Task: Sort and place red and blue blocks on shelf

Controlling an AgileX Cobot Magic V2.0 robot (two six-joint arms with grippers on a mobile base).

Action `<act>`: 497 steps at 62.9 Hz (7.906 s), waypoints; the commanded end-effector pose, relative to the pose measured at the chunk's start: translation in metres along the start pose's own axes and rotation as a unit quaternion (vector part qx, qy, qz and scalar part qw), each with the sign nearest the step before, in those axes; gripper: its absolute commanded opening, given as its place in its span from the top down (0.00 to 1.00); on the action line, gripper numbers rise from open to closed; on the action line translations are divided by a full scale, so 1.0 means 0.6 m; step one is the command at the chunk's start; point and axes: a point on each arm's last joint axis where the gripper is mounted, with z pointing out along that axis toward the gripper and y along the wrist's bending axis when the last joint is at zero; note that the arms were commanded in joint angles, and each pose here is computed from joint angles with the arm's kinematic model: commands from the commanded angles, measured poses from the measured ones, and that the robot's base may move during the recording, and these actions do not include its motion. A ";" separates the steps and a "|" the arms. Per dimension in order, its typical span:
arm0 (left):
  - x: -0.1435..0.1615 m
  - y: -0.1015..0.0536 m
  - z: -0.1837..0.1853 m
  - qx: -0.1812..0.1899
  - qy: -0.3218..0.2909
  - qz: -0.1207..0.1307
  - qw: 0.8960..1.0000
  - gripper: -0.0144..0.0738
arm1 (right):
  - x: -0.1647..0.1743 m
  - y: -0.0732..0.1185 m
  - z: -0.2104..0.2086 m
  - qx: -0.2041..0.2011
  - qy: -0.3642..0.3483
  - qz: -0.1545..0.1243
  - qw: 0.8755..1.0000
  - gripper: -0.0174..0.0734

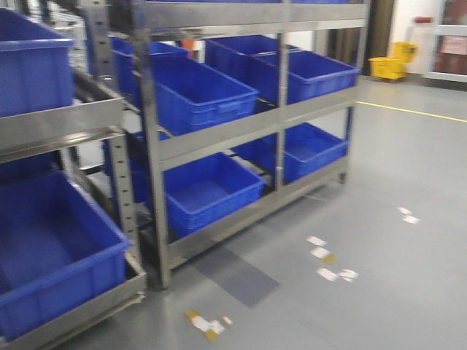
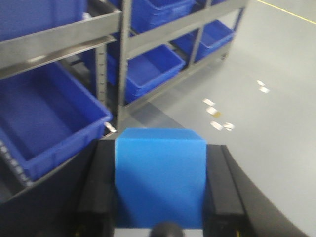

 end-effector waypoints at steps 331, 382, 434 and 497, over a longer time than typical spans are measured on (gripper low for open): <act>-0.075 -0.024 0.000 0.057 -0.152 0.000 0.987 0.68 | -0.037 0.007 0.018 -0.014 -0.059 -0.011 0.998 0.75; -0.165 -0.058 0.209 0.037 -0.061 0.024 0.997 0.46 | -0.149 0.109 0.219 -0.108 -0.048 -0.037 0.992 0.43; -0.175 -0.054 0.162 0.028 -0.062 0.022 0.997 0.69 | -0.159 0.104 0.188 -0.105 -0.027 -0.041 0.993 0.73; -0.014 -0.003 -0.037 0.030 -0.118 0.015 0.993 0.69 | 0.004 0.033 -0.017 -0.111 -0.085 -0.035 0.989 0.73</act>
